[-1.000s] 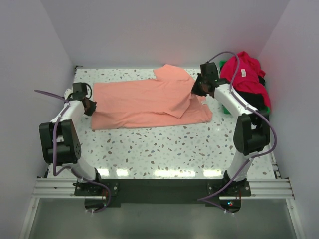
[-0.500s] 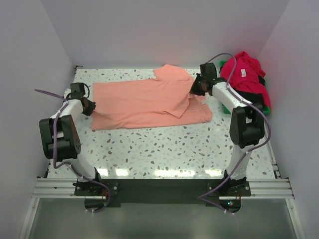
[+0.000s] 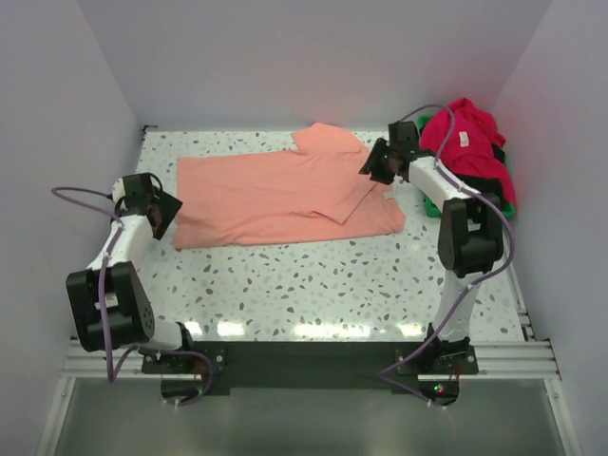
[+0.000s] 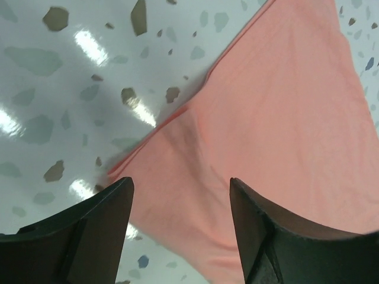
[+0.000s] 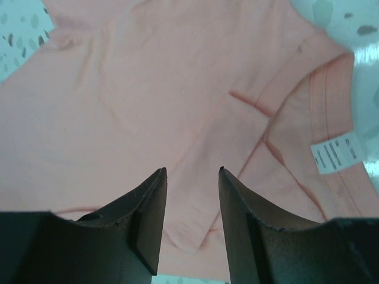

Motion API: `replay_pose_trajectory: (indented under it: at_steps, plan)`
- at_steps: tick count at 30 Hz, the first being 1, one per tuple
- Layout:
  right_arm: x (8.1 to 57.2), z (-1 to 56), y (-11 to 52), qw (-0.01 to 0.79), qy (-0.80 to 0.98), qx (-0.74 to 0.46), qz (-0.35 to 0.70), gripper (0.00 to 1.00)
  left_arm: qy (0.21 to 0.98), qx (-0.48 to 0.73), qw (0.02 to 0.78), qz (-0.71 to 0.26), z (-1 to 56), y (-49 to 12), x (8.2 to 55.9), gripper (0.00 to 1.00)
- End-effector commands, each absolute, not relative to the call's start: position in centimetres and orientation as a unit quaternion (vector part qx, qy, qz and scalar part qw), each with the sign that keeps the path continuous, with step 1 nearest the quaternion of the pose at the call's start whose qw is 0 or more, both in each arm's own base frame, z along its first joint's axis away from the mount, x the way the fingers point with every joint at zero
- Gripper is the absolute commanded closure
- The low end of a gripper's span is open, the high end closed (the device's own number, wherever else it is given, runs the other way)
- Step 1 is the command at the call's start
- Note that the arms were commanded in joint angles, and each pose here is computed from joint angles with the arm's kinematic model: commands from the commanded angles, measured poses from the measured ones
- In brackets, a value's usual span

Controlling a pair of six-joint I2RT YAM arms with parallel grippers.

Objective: Fold and stack the t-shirts
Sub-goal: Fold the tshirt

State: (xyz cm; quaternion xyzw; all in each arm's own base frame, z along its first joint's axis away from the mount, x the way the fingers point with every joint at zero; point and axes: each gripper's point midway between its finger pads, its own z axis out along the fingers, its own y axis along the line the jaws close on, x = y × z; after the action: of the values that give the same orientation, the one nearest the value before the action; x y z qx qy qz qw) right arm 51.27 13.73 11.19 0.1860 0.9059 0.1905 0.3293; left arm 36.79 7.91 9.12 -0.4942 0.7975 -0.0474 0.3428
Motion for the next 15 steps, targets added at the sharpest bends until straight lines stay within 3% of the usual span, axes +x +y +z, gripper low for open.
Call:
replay_pose_trajectory:
  at_steps: [1, 7, 15]
  plan:
    - [48.5, 12.7, 15.1, 0.339, 0.906, 0.158, 0.199, 0.56, 0.793, -0.506, 0.335, -0.045, 8.4, 7.4, 33.6, 0.29]
    - [44.0, 8.5, 16.8, 0.307, 0.926, 0.135, 0.172, 0.56, 0.793, -0.506, 0.333, -0.064, 7.5, 6.1, 31.3, 0.29]
    - [43.5, 5.8, 20.0, 0.281, 0.937, 0.116, 0.173, 0.51, 0.800, -0.496, 0.327, -0.084, 6.8, 5.1, 31.0, 0.29]
